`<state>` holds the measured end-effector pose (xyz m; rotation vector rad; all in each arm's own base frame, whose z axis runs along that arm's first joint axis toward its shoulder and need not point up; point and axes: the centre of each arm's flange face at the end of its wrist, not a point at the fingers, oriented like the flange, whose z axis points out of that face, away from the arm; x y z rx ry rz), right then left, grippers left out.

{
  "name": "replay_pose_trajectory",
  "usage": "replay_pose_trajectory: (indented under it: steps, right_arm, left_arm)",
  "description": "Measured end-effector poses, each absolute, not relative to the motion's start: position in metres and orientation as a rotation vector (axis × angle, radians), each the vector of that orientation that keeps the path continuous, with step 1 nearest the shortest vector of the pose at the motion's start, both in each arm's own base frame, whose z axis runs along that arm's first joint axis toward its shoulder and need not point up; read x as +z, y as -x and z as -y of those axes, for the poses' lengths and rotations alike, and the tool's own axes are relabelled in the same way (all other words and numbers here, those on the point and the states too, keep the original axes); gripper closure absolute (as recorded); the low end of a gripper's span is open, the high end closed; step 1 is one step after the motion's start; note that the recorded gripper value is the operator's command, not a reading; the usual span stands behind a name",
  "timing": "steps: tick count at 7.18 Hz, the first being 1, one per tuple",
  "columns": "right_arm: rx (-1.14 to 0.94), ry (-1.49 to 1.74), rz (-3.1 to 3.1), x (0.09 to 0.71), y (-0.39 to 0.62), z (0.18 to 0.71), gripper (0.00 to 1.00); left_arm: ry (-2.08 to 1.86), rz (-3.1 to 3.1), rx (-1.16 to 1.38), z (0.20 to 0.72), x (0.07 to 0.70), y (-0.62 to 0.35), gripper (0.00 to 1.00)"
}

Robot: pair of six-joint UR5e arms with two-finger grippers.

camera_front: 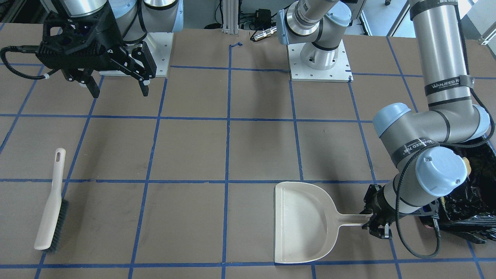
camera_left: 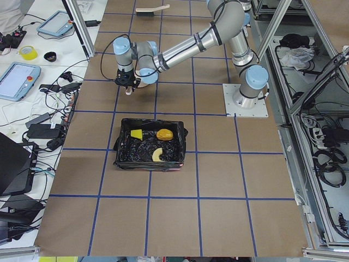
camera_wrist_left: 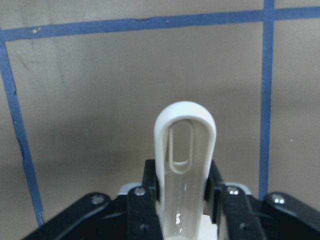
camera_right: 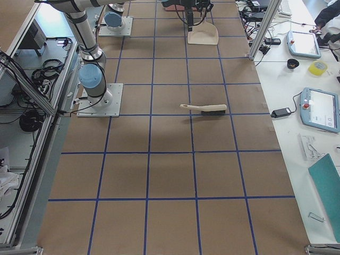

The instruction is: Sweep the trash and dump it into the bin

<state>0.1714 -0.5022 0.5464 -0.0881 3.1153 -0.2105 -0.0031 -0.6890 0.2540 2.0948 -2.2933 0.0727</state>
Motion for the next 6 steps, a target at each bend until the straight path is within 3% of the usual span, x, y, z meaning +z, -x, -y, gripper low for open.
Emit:
replay_pose_trajectory:
  steps: [2, 4, 5, 6]
  right_arm:
    - [-0.211, 0.081, -3.113, 0.546, -0.172, 0.502, 0.00]
    - [-0.216, 0.074, -3.111, 0.546, -0.172, 0.503, 0.00]
    - [-0.224, 0.073, -3.110, 0.547, -0.172, 0.504, 0.00]
    - [-0.226, 0.073, -3.109, 0.546, -0.172, 0.505, 0.00]
  left_arm:
    - [-2.041, 2.345, 0.093, 0.688, 0.259, 0.005, 0.43]
    - [-2.042, 2.375, 0.137, 0.688, 0.266, 0.002, 0.41]
    - [-1.999, 2.410, 0.172, 0.688, 0.279, 0.001, 0.30]
    - [-1.850, 2.517, 0.223, 0.689, 0.299, -0.001, 0.25]
